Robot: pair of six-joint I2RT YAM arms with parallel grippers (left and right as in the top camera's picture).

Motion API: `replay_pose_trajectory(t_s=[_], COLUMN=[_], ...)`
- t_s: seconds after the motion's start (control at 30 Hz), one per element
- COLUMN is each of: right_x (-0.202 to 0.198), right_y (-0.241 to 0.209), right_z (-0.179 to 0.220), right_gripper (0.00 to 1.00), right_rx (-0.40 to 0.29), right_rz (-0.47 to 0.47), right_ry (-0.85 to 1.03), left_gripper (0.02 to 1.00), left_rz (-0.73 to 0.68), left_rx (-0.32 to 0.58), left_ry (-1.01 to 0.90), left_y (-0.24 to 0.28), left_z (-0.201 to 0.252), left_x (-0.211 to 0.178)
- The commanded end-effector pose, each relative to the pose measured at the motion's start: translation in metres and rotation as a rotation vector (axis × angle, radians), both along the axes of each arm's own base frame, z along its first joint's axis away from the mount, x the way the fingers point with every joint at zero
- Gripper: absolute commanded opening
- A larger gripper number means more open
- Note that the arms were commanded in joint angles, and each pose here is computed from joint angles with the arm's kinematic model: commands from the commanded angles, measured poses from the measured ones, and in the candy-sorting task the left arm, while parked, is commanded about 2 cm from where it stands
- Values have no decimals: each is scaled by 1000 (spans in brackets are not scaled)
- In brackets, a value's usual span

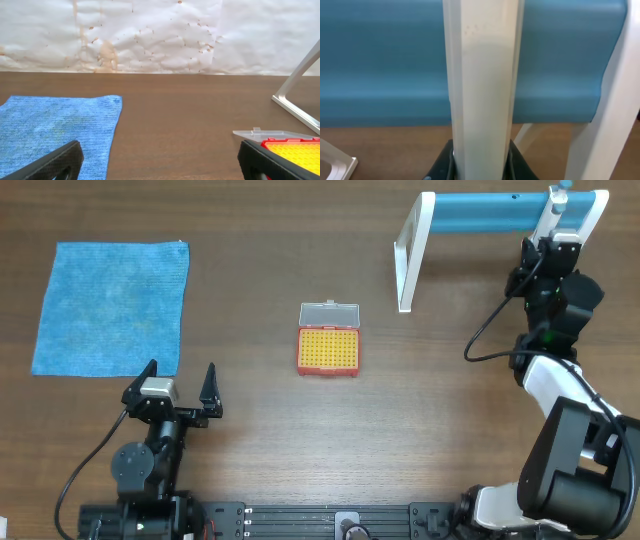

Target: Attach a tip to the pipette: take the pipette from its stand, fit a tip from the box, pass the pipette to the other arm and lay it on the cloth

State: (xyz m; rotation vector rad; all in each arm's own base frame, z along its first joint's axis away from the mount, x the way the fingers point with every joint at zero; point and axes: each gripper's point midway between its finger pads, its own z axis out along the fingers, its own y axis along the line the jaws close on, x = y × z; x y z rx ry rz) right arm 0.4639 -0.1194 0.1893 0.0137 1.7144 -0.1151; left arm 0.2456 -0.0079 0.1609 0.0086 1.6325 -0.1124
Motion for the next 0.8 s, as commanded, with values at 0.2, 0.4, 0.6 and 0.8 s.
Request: replay_pose_trajectory(t_s=[0.2,0.4,0.6,0.8], right_x=[-16,-66,-148,-139], right_y=[15,117,296,371], right_z=[35,58,50,21], right_gripper=[82,80,80,80], right_rx=[-22,-32,225,379], right_rz=[24,249,771,977], right_ry=[-78,-164,-303,-214], left_gripper=[998,998,998,998], left_rz=[6,6,6,6], left_rx=[-15,-15,-15,-15], left_ry=[5,5,5,5], left_y=[1,1,1,1], left_z=[-2,-2,-2,-2], left_x=[0,0,0,0])
